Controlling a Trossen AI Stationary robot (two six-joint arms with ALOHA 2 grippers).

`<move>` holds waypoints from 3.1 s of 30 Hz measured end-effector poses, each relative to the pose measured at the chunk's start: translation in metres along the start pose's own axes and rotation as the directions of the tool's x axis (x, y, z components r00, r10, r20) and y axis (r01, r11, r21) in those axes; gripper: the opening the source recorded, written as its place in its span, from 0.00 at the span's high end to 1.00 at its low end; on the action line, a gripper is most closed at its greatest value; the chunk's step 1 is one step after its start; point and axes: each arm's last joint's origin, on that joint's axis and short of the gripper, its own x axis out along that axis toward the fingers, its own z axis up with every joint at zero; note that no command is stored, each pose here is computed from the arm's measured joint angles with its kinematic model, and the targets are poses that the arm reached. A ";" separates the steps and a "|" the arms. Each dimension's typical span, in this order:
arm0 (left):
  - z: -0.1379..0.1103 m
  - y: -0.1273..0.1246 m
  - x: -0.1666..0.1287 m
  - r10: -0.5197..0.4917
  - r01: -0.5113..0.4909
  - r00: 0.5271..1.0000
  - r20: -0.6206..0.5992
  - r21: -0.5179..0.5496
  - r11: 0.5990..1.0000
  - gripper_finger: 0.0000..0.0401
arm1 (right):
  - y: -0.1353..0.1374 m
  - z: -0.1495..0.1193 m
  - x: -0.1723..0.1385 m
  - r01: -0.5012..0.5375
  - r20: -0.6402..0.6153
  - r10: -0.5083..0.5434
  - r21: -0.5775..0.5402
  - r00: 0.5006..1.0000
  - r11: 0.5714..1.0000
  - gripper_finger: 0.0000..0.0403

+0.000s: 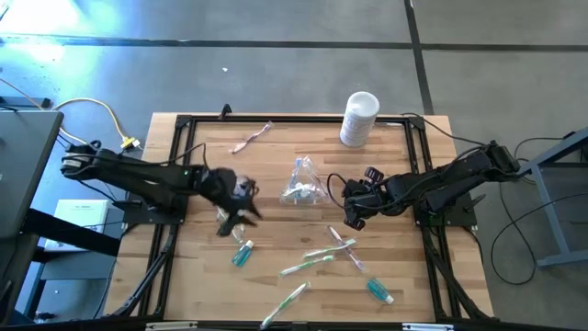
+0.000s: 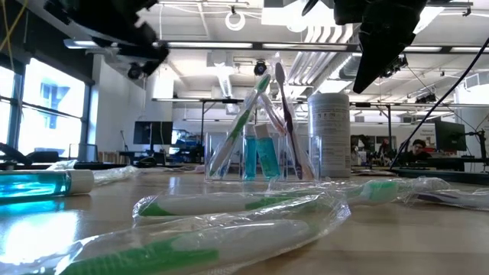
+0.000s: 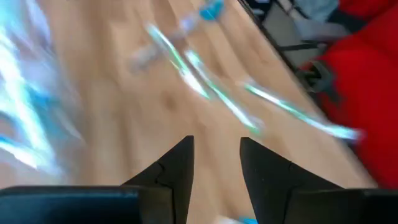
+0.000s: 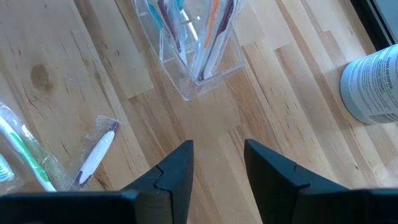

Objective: Pick & Place toothbrushing station
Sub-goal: Put the blue mouthwash bottle into the transparent organizer

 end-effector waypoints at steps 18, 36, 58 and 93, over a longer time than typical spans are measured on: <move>-0.026 -0.010 0.031 0.015 -0.142 0.970 -0.242 -0.517 0.844 0.68 | 0.001 -0.001 0.000 -0.045 -0.029 0.045 0.002 0.999 0.999 0.67; -0.030 -0.007 0.037 0.058 -0.123 0.961 -0.269 -0.234 0.965 0.68 | 0.051 -0.049 -0.035 -0.294 -0.465 0.512 0.463 0.722 0.836 0.67; -0.029 -0.007 0.037 0.061 0.000 0.962 -0.267 0.222 0.975 0.68 | 0.138 -0.141 -0.048 -0.053 -0.514 0.437 0.601 0.739 0.797 0.39; -0.029 -0.007 0.037 0.059 -0.021 0.962 -0.268 0.143 0.990 0.68 | 0.160 -0.185 -0.026 -0.101 -0.487 0.392 0.521 0.781 0.847 0.40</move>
